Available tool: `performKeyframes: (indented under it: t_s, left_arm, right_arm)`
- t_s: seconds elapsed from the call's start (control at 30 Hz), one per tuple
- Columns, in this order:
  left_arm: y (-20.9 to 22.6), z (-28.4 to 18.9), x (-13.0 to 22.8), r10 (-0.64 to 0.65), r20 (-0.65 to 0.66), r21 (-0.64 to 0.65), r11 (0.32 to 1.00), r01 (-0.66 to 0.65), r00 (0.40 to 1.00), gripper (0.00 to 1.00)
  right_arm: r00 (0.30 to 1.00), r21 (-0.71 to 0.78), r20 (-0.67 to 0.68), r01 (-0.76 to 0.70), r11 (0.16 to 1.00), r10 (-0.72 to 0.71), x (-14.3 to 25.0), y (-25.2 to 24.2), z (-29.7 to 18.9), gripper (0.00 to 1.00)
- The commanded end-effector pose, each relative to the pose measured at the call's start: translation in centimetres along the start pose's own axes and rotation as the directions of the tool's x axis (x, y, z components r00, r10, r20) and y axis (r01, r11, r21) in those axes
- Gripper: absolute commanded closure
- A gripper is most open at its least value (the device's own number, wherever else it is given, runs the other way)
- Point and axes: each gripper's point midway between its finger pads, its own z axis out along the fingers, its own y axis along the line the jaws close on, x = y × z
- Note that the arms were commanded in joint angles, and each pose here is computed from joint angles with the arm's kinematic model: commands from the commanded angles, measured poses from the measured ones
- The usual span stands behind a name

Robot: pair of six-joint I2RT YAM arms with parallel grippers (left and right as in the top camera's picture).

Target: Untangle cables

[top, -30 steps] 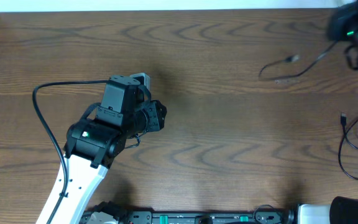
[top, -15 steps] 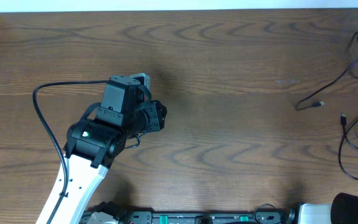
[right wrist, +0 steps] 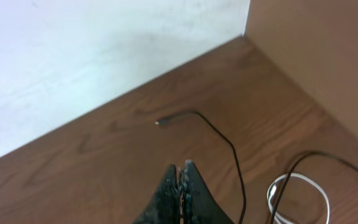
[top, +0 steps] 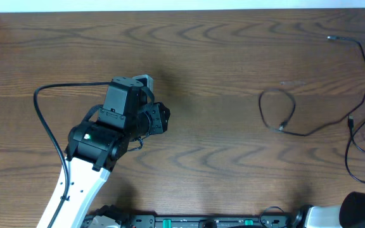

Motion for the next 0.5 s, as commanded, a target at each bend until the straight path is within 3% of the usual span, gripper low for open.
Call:
performKeyframes:
  t_s: [0.0, 0.1, 0.2, 0.3, 0.47]
  left_arm:
    - [0.0, -0.3, -0.2, 0.007, 0.010, 0.000, 1.000, -0.007, 1.000, 0.55]
    - [0.0, -0.3, -0.2, 0.007, 0.010, 0.000, 1.000, -0.007, 1.000, 0.55]
    - [0.0, -0.3, -0.2, 0.007, 0.010, 0.000, 1.000, -0.007, 1.000, 0.55]
    - [0.0, -0.3, -0.2, 0.007, 0.010, 0.000, 1.000, -0.007, 1.000, 0.55]
    - [0.0, -0.3, -0.2, 0.007, 0.010, 0.000, 1.000, -0.007, 1.000, 0.55]
  right_arm:
    - [0.996, -0.027, -0.086, -0.033, 0.999, 0.030, 2.0, 0.0, 1.6, 0.99]
    - [0.981, -0.090, -0.191, -0.043, 0.995, 0.025, 4.5, 1.3, 1.8, 0.96]
    - [0.945, -0.134, -0.328, -0.063, 0.989, 0.016, 7.8, 2.4, 1.4, 0.77]
    - [0.830, -0.093, -0.558, -0.071, 0.993, 0.007, 13.7, 2.3, 0.4, 0.62]
    - [0.715, -0.101, -0.697, -0.021, 0.995, -0.055, 17.9, 2.6, 1.1, 0.56]
